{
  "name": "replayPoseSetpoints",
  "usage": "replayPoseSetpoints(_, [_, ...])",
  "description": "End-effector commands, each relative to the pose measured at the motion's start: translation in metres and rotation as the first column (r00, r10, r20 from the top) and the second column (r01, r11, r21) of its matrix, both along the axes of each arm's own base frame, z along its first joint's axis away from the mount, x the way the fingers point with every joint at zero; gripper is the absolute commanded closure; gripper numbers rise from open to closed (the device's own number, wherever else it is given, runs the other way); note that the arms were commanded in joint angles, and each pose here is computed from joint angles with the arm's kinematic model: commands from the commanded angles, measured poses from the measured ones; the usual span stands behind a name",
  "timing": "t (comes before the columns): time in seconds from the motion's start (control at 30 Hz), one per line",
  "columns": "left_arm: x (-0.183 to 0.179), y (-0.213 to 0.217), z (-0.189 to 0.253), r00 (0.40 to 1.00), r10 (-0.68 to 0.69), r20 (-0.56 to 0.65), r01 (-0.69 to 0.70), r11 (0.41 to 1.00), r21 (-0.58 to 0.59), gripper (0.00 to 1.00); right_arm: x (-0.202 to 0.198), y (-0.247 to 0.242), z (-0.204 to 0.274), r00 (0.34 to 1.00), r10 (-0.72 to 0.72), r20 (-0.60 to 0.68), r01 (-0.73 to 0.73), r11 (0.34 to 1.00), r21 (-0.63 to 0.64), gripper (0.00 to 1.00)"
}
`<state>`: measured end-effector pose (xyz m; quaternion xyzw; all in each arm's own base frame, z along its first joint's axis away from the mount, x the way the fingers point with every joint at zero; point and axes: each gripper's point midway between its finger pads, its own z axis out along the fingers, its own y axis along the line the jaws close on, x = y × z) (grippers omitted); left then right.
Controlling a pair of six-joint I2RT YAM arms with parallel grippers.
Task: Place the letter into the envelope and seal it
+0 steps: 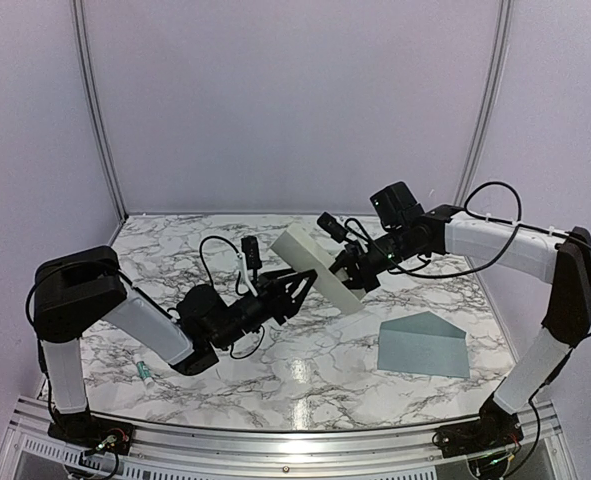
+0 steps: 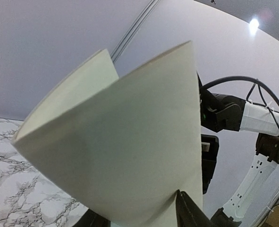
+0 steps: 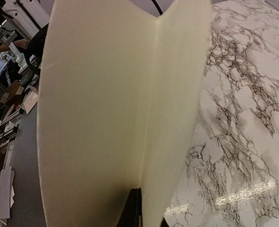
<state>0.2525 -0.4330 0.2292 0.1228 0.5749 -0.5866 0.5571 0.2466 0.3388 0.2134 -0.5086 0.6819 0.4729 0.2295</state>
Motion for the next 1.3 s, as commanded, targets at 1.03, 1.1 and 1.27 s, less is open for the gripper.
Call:
replayPoseSetpoints(1.03, [-0.023, 0.002, 0.032, 0.988, -0.146, 0.042, 0.151, 0.979, -0.136, 0.97, 0.041, -0.070, 0.049, 0.980, -0.137, 0.142, 0.137, 0.991, 0.008, 0.44])
replayPoseSetpoints(1.1, [-0.024, 0.000, 0.031, 0.987, -0.153, 0.044, 0.157, 0.979, -0.127, 0.97, 0.025, -0.066, 0.055, 0.991, -0.080, 0.108, 0.074, 0.996, 0.056, 0.33])
replayPoseSetpoints(1.27, [-0.027, -0.008, 0.031, 0.981, -0.190, 0.048, 0.194, 0.974, -0.114, 0.97, 0.005, -0.050, 0.040, 0.998, -0.002, 0.063, -0.001, 0.999, 0.048, 0.26])
